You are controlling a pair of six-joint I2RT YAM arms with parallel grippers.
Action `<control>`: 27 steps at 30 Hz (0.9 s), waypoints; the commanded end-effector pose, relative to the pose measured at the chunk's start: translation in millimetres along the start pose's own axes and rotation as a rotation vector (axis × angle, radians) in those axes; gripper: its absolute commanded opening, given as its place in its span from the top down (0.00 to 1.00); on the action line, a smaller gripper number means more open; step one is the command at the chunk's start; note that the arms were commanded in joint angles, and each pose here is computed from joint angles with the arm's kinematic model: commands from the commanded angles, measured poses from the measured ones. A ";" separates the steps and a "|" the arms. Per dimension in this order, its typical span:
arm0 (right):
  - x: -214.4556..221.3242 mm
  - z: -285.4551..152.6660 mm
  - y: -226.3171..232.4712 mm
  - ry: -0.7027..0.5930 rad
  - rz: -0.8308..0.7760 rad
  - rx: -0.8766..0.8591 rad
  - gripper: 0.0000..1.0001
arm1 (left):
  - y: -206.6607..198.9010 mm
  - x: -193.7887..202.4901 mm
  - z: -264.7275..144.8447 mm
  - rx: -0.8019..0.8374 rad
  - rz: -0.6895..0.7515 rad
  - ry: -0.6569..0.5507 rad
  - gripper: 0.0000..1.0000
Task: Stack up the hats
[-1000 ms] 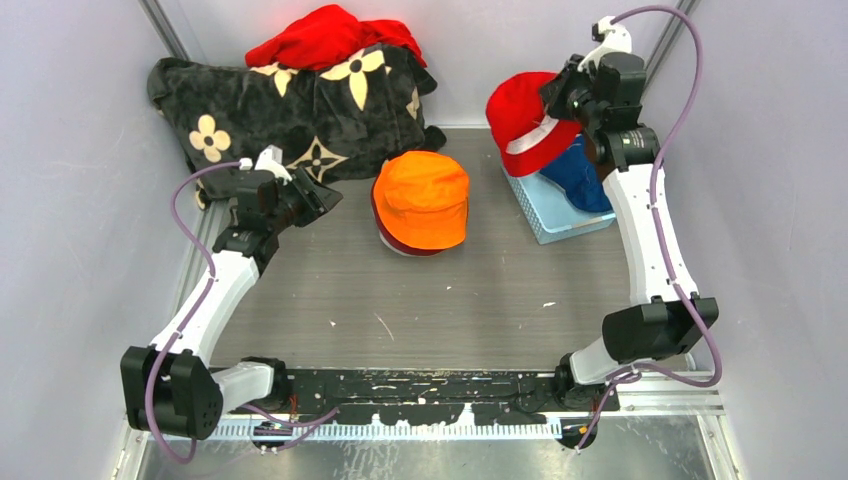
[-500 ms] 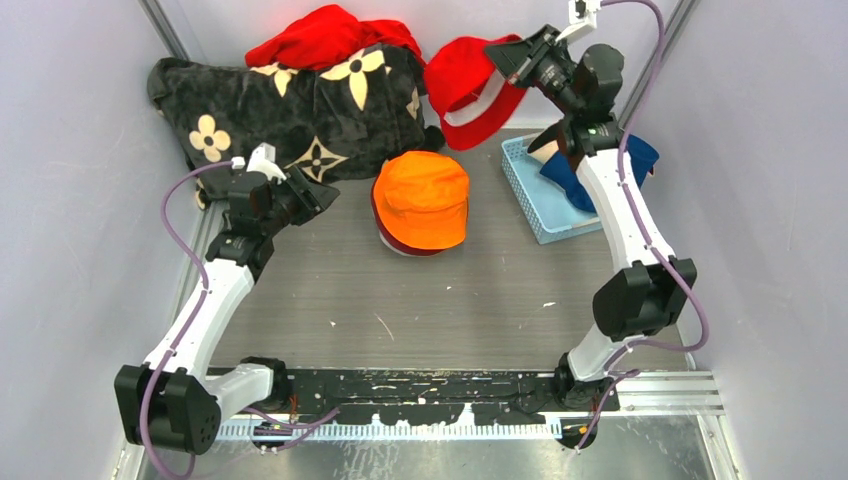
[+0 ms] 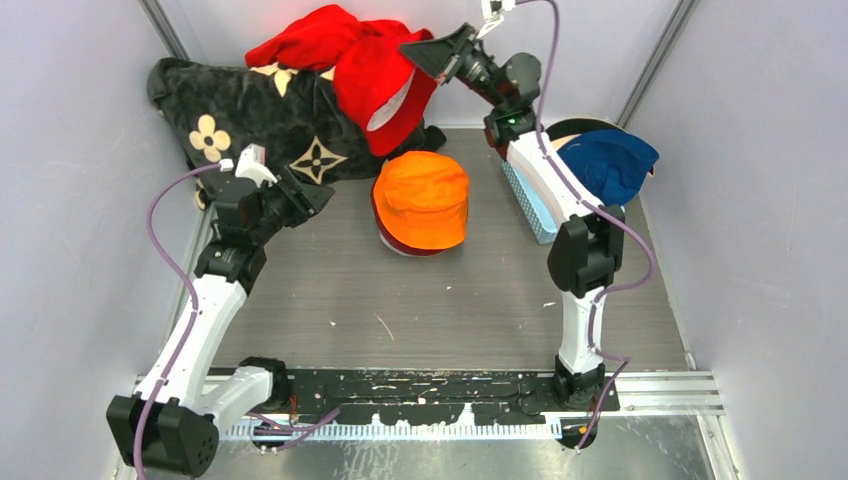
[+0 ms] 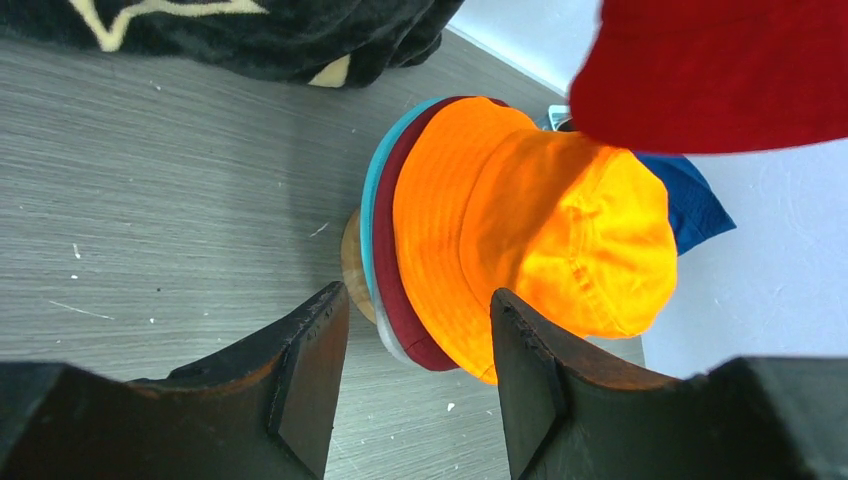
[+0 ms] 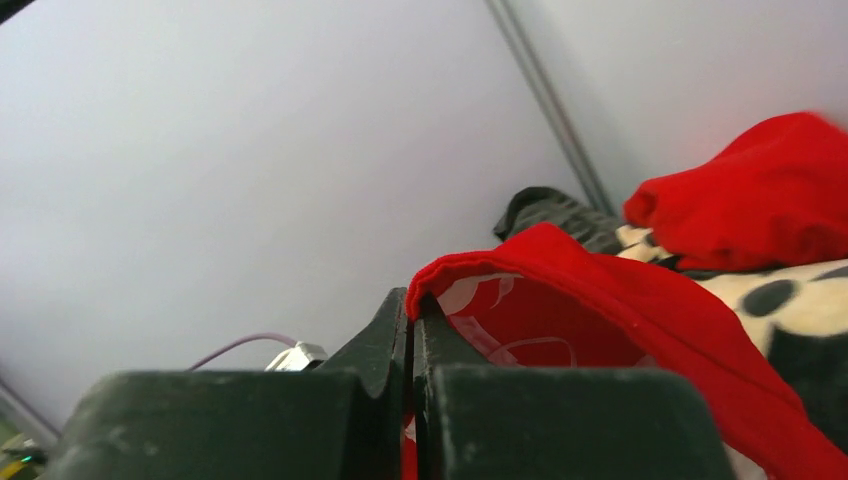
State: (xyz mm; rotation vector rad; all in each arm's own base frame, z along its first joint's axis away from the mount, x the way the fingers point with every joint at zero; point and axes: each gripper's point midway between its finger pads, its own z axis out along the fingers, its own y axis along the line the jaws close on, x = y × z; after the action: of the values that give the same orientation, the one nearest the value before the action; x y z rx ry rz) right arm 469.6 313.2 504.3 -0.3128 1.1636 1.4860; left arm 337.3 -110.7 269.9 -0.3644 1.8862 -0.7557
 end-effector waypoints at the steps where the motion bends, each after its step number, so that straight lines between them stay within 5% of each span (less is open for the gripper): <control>1: 0.3 14.6 66.1 -0.016 -0.036 -0.218 0.99 | -13.4 -18.1 -19.5 0.021 0.037 -0.062 0.45; 16: 42.1 -44.7 96.6 0.040 0.019 -0.203 0.99 | -17.5 -23.8 -32.2 0.021 0.060 -0.086 0.45; 27: 51.4 -107.9 78.6 0.118 0.002 0.086 0.99 | -29.7 -32.4 -23.1 0.057 0.052 -0.078 0.45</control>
State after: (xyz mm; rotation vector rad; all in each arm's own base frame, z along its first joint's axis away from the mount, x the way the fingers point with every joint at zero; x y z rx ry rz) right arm 341.8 296.2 461.6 -0.3914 1.2670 1.5427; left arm 321.9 -103.6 287.2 -0.3507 1.8693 -0.7187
